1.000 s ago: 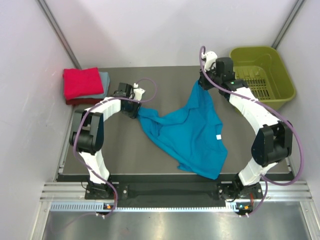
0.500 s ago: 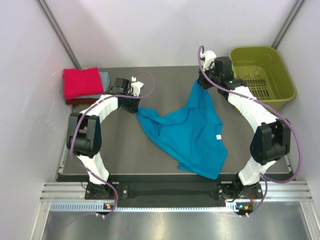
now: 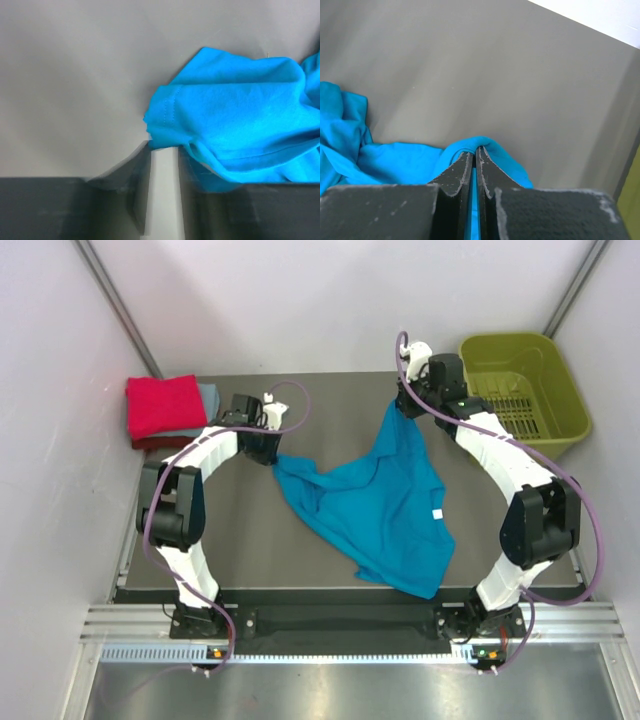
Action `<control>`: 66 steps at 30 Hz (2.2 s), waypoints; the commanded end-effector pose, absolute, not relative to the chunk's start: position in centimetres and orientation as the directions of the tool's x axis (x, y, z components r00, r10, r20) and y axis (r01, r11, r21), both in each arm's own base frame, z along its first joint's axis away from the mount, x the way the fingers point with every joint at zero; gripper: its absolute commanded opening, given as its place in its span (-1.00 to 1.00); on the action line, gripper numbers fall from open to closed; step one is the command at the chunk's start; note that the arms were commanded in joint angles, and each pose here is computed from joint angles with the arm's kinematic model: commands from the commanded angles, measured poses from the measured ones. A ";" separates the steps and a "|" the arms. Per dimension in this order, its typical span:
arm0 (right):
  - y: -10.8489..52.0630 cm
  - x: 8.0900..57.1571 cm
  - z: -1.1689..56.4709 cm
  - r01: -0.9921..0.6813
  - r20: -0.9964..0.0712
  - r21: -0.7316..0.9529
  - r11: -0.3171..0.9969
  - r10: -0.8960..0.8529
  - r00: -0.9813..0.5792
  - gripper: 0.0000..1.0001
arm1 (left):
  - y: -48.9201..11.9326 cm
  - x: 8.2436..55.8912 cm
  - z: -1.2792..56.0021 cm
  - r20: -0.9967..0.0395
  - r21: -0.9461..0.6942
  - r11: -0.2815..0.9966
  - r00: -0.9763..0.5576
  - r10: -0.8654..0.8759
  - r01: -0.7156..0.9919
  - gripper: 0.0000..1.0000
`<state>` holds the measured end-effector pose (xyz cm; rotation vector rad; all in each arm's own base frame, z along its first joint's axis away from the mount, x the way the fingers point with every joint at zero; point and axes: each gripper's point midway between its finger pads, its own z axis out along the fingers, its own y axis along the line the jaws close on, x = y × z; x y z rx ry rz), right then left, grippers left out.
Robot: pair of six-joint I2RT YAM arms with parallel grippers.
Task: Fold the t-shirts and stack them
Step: Flatten the tshirt out
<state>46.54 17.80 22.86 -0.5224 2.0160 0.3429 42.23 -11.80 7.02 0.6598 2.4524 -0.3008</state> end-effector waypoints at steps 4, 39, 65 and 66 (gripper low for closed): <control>19.1 47.8 26.5 -0.512 -0.927 0.001 0.859 -0.191 -0.322 -1.00 | -12.8 43.0 9.4 -0.638 -0.091 0.837 -0.677 0.367 0.540 -1.00; 7.6 47.9 47.5 -0.186 -0.993 -0.112 0.976 -0.102 0.065 -1.00 | -5.9 42.2 38.3 -0.909 0.298 0.906 -0.202 0.365 0.299 -1.00; 2.4 12.0 60.4 -0.100 -0.891 -0.060 0.993 -0.008 0.453 -1.00 | -4.3 18.2 55.7 -0.945 0.281 0.929 0.239 0.224 0.241 -1.00; 2.2 11.4 60.8 -0.087 -0.884 -0.057 0.995 -0.010 0.467 -1.00 | -4.1 17.6 56.3 -0.942 0.282 0.931 0.253 0.222 0.230 -1.00</control>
